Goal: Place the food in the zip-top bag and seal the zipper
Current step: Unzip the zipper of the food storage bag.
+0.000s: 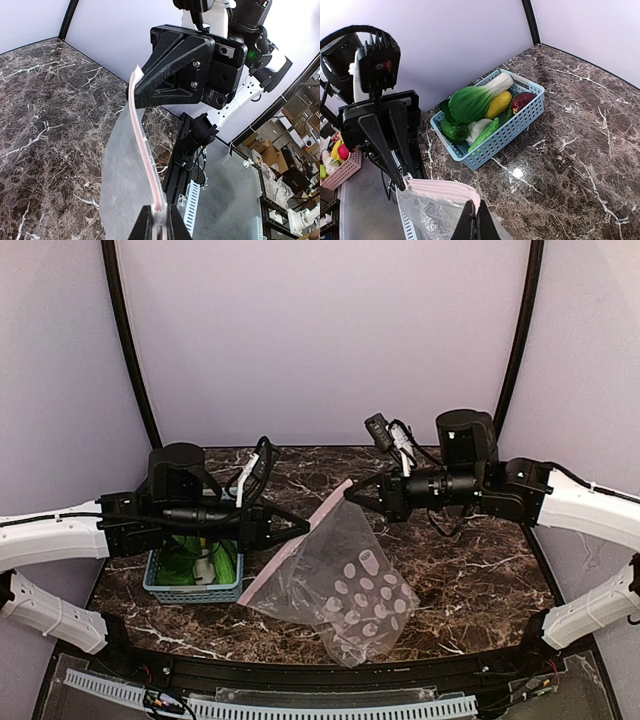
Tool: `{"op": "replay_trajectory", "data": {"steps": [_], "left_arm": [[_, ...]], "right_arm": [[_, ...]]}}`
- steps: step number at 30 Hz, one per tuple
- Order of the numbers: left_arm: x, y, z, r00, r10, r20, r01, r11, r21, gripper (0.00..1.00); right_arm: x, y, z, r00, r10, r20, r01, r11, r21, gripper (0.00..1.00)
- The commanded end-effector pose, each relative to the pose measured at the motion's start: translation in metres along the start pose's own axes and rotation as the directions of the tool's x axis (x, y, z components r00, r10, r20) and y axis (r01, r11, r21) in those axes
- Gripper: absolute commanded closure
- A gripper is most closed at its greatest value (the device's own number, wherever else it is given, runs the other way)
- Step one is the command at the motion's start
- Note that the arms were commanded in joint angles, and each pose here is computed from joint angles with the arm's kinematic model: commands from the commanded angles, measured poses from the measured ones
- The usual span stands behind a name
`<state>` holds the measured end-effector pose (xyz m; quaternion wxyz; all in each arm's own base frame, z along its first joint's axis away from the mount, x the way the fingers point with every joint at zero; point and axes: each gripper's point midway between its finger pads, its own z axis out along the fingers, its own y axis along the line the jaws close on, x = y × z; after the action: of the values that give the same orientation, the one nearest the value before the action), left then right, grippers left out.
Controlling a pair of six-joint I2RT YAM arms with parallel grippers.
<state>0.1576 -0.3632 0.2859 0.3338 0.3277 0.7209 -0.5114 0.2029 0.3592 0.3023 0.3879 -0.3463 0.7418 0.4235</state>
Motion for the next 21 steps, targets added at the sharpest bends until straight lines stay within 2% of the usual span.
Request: {"op": "replay_trajectory", "data": {"steps": [1, 21], "left_arm": [[0.027, -0.008, -0.008, 0.995, -0.026, -0.091, 0.03, 0.999, 0.044, 0.99], [0.04, 0.0, -0.005, 0.99, -0.045, -0.135, 0.048, 0.999, 0.017, 0.99]], "right_arm": [[-0.042, -0.046, -0.017, 0.992, -0.024, 0.127, -0.003, 0.978, 0.207, 1.0], [-0.063, -0.088, -0.039, 0.984, 0.012, 0.178, -0.058, 0.965, 0.256, 1.0]]}}
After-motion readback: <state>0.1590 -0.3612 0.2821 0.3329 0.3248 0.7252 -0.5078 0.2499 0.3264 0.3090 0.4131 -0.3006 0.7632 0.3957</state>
